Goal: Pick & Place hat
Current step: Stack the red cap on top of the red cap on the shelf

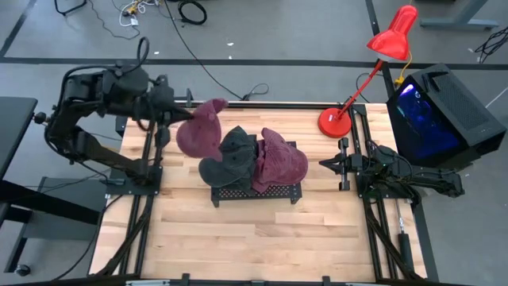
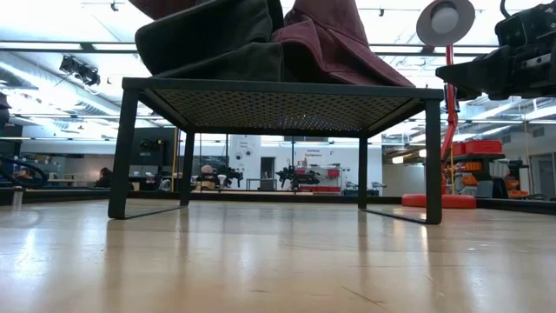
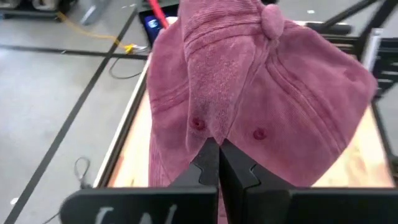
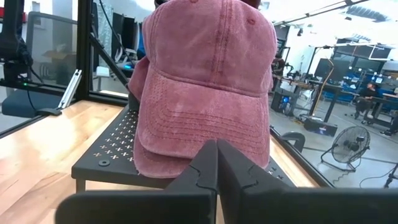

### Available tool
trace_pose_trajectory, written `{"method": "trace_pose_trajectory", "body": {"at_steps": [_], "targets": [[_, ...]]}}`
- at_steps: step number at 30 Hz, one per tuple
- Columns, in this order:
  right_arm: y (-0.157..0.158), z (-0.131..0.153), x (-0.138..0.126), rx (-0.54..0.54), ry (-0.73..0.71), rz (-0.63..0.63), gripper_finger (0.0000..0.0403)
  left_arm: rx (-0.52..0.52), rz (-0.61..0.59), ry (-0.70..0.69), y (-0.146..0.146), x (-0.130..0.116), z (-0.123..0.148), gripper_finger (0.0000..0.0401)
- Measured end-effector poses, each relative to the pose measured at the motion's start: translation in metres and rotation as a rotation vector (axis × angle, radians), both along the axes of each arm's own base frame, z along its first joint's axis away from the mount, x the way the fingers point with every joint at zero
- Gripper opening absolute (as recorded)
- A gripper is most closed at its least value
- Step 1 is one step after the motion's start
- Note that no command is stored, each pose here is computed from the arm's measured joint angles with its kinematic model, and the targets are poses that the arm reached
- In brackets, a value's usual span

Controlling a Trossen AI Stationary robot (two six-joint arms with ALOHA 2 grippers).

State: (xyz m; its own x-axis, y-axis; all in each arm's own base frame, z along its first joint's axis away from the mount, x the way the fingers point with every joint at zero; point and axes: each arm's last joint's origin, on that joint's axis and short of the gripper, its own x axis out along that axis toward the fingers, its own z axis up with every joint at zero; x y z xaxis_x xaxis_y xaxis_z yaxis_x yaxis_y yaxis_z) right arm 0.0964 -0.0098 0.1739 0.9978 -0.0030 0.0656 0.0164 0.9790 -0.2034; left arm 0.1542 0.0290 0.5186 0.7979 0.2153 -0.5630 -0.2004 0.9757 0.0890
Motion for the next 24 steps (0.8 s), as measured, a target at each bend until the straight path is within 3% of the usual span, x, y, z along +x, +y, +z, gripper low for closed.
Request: {"method": "trace_pose_trajectory", "body": {"at_steps": [14, 24], "targets": [[0.0, 0.0, 0.0, 0.0, 0.0, 0.0, 0.0004, -0.037, -0.309, 0.001, -0.053, 0.007, -0.001, 0.0], [0.0, 0.0, 0.0, -0.001, -0.005, 0.0, 0.0004, 0.041, -0.56, 0.025, -0.097, 0.033, -0.01, 0.0]]}}
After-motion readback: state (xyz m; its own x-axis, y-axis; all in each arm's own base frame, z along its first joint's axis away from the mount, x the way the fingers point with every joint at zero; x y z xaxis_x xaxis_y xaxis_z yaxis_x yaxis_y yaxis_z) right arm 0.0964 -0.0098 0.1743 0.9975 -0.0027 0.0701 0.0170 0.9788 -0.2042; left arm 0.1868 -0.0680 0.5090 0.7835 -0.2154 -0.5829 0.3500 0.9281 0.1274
